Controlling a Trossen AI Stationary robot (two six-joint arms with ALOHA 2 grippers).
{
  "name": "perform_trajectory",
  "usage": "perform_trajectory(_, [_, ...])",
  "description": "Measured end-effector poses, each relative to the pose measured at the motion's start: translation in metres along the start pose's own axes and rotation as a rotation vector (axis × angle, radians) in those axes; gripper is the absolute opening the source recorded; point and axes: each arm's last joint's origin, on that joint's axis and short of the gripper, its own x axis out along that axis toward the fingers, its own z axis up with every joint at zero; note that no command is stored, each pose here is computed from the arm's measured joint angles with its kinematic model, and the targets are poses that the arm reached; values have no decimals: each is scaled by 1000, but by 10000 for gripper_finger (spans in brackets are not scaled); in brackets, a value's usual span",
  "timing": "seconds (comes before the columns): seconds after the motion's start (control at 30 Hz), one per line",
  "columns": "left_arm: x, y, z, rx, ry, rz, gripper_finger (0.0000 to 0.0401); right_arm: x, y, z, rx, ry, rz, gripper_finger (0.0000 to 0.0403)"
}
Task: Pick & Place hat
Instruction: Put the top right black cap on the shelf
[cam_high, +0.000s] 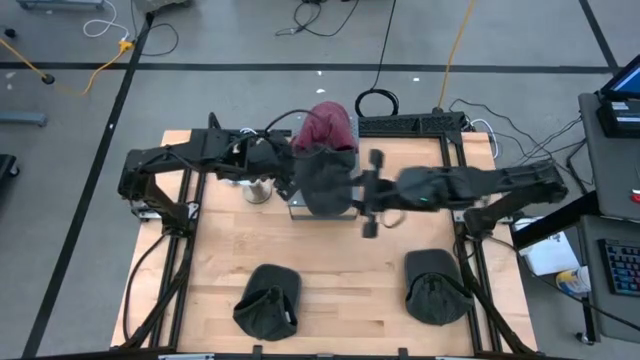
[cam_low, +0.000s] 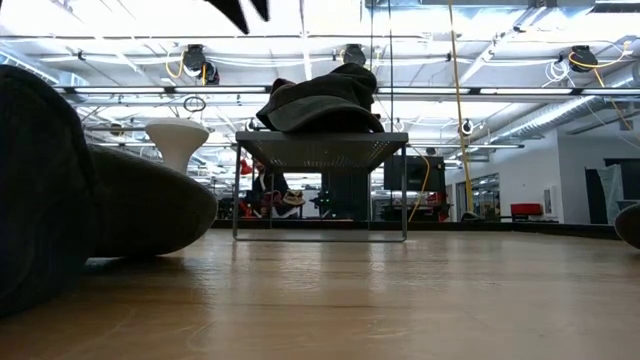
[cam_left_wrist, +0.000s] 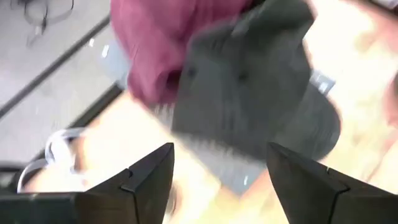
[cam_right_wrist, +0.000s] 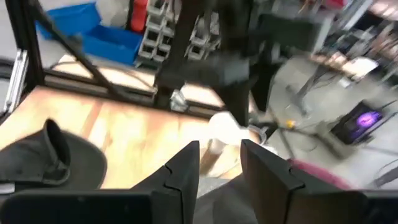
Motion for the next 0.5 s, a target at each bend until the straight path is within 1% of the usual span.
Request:
perform_trajectory(0.1, [-8, 1, -5, -29, -9, 13, 244, 26, -9, -12, 7, 56, 16, 109])
perform_trajectory(0.27, [-23, 4, -12, -45, -18, -3, 233, 66, -24, -35, 42, 165, -19, 109])
perform_trajectory(0.4, [-33, 4, -18, -50, -14, -21, 225, 87, -30, -54, 61, 251, 43, 109])
perform_trajectory(0.5, [-41, 5, -24, -39, -13, -38, 219, 102, -31, -70, 77, 333, 49, 109])
